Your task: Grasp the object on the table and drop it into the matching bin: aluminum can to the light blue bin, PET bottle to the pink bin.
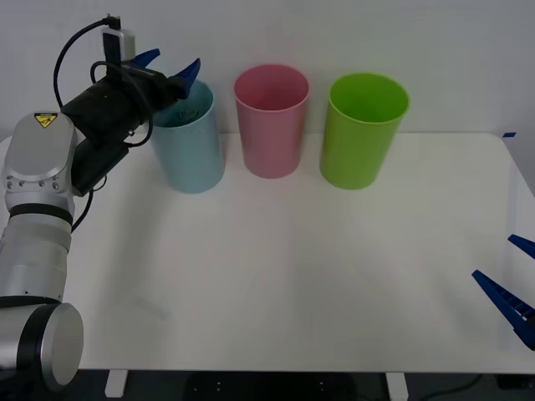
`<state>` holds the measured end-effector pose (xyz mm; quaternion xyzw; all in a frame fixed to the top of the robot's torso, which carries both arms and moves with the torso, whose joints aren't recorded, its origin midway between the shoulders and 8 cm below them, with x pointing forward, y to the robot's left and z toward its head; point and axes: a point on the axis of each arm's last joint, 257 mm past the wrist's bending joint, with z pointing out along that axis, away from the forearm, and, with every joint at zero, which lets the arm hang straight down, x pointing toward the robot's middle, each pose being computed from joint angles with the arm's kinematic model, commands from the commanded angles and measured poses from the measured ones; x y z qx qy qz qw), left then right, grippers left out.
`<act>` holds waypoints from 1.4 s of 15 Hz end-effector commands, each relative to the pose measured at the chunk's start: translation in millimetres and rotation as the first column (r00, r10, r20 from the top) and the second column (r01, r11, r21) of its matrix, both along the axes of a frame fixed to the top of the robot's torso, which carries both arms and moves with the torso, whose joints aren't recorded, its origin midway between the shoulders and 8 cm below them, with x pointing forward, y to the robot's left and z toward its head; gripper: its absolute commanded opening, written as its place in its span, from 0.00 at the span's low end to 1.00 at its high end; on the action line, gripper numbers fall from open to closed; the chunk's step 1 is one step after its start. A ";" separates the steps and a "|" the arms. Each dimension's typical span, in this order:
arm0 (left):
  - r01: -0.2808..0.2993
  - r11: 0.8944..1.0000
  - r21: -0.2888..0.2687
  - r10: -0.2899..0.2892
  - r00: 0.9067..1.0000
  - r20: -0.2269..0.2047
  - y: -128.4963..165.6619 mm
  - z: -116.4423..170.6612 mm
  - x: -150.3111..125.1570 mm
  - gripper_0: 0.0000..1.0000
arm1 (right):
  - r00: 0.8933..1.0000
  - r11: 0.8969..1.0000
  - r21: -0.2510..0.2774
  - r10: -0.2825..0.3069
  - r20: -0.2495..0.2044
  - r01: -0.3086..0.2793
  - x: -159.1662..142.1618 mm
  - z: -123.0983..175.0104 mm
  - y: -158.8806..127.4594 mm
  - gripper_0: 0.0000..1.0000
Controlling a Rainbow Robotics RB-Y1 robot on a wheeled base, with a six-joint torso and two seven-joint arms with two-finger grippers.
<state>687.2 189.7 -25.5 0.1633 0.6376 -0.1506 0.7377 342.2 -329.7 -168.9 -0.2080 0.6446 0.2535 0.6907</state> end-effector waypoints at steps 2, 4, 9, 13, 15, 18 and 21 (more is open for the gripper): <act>0.008 1.000 -0.019 -0.008 1.000 -0.007 3.9 -3.7 -3.0 1.00 | 1.000 1.000 0.000 0.000 0.000 0.000 0.0 0.0 0.0 1.00; 0.016 0.999 -0.043 -0.016 1.000 -0.009 7.8 -5.8 -6.3 1.00 | 1.000 1.000 0.000 0.000 0.000 0.000 0.0 0.0 0.0 1.00; 0.065 0.989 -0.132 -0.063 0.998 0.019 22.5 0.0 -29.1 1.00 | 1.000 1.000 0.000 0.000 0.000 0.000 0.0 0.0 0.0 1.00; 0.105 0.984 -0.142 -0.097 0.993 0.065 41.9 8.4 -62.0 1.00 | 1.000 1.000 0.000 0.000 0.000 0.000 0.0 0.0 0.0 1.00; 0.133 0.984 -0.120 -0.125 0.989 0.075 54.6 7.1 -80.9 1.00 | 1.000 1.000 0.000 0.000 0.000 0.000 0.0 0.0 0.0 1.00; 0.170 0.983 -0.061 -0.167 0.984 0.063 78.1 -1.6 -109.2 1.00 | 1.000 1.000 0.000 0.000 0.000 0.000 0.0 0.0 0.0 1.00; 0.184 0.983 0.014 -0.185 0.982 0.029 106.4 -17.7 -140.2 1.00 | 1.000 1.000 0.000 0.000 0.000 0.000 0.0 0.0 0.0 1.00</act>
